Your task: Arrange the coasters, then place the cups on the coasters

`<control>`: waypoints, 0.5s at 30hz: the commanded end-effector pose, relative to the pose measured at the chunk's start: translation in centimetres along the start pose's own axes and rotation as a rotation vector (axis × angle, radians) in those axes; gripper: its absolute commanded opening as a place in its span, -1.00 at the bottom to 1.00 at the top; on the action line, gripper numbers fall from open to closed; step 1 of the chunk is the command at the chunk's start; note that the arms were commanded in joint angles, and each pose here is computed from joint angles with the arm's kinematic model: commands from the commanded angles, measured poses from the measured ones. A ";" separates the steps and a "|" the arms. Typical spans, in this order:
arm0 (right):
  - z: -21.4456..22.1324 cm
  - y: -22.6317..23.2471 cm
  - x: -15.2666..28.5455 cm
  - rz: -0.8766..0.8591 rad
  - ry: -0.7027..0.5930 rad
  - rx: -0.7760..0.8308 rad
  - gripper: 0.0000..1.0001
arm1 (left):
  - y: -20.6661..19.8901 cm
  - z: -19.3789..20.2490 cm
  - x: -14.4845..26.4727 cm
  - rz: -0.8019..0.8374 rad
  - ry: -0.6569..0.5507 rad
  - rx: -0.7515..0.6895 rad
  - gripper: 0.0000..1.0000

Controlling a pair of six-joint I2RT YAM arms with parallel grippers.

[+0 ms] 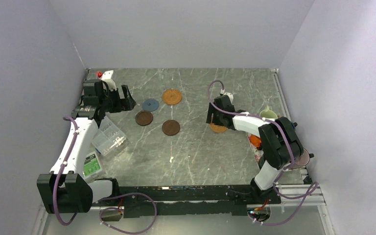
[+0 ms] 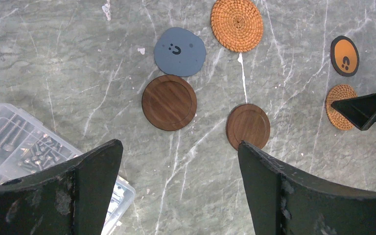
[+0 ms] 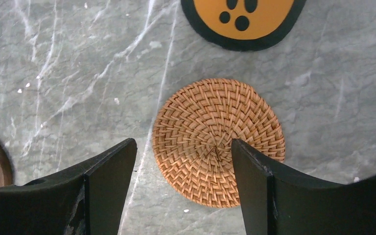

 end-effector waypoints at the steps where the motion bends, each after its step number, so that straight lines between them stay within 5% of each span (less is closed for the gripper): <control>1: 1.9 -2.9 -0.6 0.116 0.073 -0.004 0.52 | -0.2 -0.4 -0.1 0.008 -0.018 0.002 0.88; 15: 0.3 -3.6 -1.9 0.138 0.037 -0.013 0.51 | -0.2 -0.4 -0.1 0.004 -0.021 -0.002 0.88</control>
Point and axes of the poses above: each gripper's point midway between its finger pads, its own x axis back along the fingers, its own y axis along the line the jaws close on, z = x × y, the point moved 7 cm from there along x, back along the fingers, and after that the axes turned 2 degrees about -x, right-handed, at the moved point
